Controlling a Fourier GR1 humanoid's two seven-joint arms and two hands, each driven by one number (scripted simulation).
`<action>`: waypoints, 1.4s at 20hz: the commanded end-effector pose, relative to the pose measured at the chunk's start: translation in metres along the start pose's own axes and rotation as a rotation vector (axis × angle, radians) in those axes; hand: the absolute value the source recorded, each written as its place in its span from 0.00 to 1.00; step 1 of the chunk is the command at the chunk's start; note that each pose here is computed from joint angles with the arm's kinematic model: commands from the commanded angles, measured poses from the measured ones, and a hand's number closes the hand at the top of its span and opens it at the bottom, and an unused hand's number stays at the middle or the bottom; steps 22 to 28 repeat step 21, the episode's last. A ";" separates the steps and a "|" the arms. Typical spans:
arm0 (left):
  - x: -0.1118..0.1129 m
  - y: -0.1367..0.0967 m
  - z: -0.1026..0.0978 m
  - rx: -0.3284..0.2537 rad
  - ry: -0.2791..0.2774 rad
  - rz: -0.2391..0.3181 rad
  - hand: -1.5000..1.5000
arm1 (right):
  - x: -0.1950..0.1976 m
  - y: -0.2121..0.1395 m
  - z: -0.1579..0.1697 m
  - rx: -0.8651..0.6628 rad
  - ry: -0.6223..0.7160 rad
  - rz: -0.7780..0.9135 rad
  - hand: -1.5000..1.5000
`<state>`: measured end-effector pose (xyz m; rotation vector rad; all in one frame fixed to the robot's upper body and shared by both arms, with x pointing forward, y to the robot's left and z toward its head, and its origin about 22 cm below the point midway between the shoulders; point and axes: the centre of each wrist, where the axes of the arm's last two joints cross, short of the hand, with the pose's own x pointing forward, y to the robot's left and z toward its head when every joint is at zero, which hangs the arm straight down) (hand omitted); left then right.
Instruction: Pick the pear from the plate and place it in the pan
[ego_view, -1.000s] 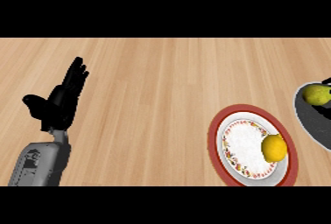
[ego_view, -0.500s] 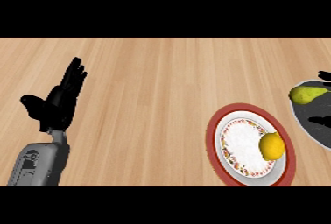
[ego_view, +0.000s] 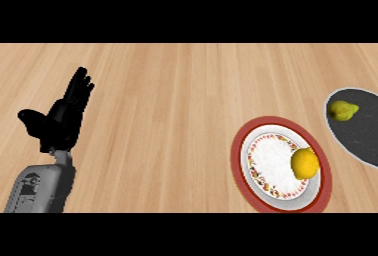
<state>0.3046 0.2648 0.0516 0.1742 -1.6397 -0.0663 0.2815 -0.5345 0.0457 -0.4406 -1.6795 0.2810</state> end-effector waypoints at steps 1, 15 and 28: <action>0.005 0.010 0.003 0.007 0.011 0.009 0.50 | -0.005 -0.039 0.040 0.080 -0.049 -0.181 0.00; -0.009 0.019 0.015 0.075 0.023 -0.009 0.50 | 0.021 -0.115 0.100 0.121 -0.086 -0.221 0.00; -0.011 0.016 0.015 0.055 0.031 -0.006 0.50 | 0.014 -0.110 0.112 0.145 -0.068 -0.151 0.00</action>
